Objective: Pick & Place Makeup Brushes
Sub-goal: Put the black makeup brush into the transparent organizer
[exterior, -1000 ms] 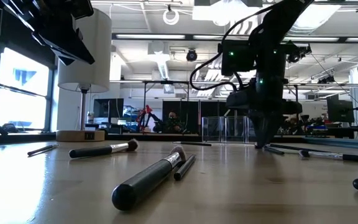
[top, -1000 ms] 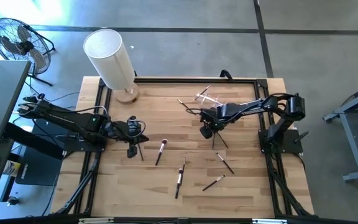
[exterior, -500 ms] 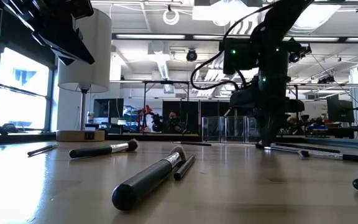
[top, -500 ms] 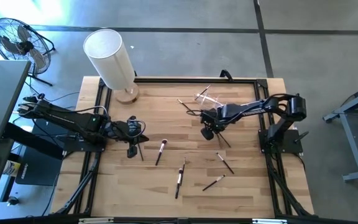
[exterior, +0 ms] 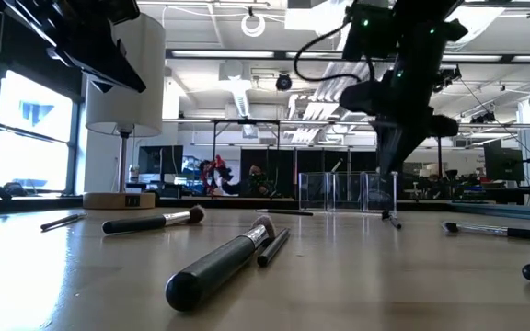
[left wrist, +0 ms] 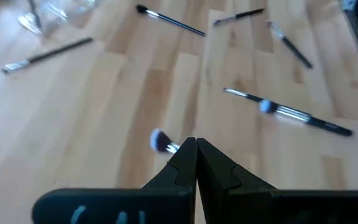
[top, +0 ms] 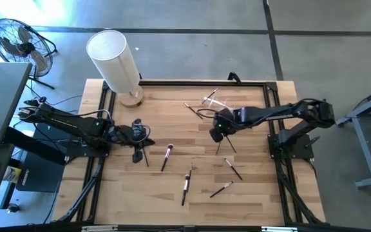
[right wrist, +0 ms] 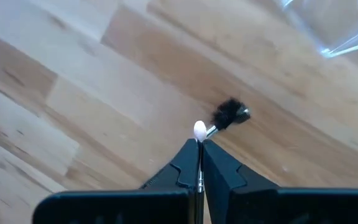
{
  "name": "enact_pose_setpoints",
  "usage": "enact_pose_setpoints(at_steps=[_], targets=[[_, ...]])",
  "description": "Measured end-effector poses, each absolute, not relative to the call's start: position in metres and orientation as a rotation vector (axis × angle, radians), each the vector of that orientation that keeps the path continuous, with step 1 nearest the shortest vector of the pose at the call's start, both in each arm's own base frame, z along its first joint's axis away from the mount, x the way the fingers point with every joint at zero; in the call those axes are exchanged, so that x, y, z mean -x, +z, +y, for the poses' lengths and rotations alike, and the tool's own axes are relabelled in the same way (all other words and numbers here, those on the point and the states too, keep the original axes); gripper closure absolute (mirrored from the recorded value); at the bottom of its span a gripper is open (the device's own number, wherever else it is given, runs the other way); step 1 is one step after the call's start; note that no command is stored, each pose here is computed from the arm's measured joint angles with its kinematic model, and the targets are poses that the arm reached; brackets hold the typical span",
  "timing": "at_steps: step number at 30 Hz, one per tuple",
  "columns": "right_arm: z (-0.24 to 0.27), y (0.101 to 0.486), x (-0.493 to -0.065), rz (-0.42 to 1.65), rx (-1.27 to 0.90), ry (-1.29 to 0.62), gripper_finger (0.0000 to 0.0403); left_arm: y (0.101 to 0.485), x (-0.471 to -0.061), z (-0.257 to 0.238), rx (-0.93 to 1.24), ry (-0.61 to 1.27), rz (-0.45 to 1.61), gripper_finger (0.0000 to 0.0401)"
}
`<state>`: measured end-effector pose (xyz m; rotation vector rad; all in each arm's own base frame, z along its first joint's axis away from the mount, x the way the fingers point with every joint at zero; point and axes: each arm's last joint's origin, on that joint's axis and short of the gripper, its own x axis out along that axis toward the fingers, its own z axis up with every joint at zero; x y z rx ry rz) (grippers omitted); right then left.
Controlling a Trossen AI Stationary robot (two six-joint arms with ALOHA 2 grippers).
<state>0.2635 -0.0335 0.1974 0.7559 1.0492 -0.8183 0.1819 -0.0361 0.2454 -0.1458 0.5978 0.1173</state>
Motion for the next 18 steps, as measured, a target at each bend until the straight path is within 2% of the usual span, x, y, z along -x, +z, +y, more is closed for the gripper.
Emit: enact_pose_setpoints(at_steps=[4,8,12,18], targets=[[-0.022,0.216,-0.252,0.915,-0.757,-0.863,0.0400,0.246,-0.182,-0.035,0.096,0.157,0.586,0.0401],[-0.008,0.216,-0.223,0.759,-0.813,-0.878,0.0401,0.246,-0.182,-0.034,0.078,0.155,0.587,0.0401],[-0.003,0.211,-0.196,0.480,-0.876,-0.840,0.0402,0.246,-0.182,-0.034,0.066,0.162,0.586,0.0401],[-0.022,0.206,-0.178,-0.042,-0.604,-0.840,0.0402,0.247,-0.182,-0.031,0.023,0.273,0.562,0.0401]])
